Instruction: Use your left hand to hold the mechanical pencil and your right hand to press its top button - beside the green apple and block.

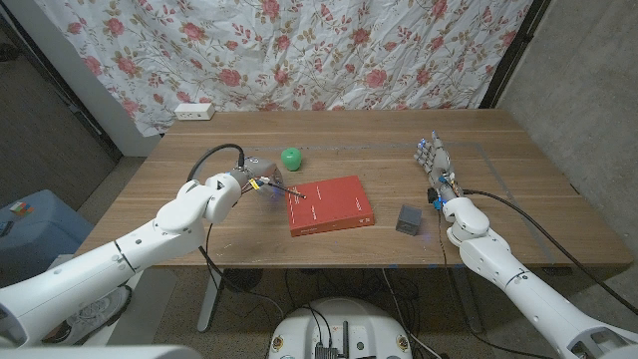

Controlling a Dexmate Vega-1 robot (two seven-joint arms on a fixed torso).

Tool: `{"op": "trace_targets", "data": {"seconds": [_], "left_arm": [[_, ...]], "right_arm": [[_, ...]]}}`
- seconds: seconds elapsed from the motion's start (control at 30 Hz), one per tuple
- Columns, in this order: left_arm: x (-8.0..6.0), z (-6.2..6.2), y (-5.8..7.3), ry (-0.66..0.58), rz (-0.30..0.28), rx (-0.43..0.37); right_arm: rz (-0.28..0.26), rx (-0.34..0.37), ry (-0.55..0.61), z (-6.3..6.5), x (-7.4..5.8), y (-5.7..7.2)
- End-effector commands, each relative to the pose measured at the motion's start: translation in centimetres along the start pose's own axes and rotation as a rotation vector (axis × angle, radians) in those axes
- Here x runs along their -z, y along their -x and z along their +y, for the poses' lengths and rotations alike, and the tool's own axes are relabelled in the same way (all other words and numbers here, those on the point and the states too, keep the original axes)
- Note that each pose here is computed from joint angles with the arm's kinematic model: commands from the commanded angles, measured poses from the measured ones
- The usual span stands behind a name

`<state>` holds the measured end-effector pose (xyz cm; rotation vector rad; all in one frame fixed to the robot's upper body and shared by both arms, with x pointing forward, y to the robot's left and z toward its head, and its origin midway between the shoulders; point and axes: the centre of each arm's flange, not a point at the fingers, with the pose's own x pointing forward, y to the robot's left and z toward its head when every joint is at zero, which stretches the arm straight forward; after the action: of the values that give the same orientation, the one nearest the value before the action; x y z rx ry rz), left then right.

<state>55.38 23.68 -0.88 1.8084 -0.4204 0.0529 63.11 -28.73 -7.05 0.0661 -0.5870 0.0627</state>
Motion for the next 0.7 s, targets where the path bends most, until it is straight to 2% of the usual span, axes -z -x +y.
{"op": "trace_targets", "data": {"seconds": [0.03,0.7], "left_arm": [[-0.16,-0.02,0.29,0.002,0.014,-0.042],[-0.23,-0.62,0.24,-0.006,0.032,-0.049]], "right_arm": [[0.001,0.0,0.0,0.16,0.07,0.05],[0.001,0.003,-0.001,0.15,0.1,0.1]]}}
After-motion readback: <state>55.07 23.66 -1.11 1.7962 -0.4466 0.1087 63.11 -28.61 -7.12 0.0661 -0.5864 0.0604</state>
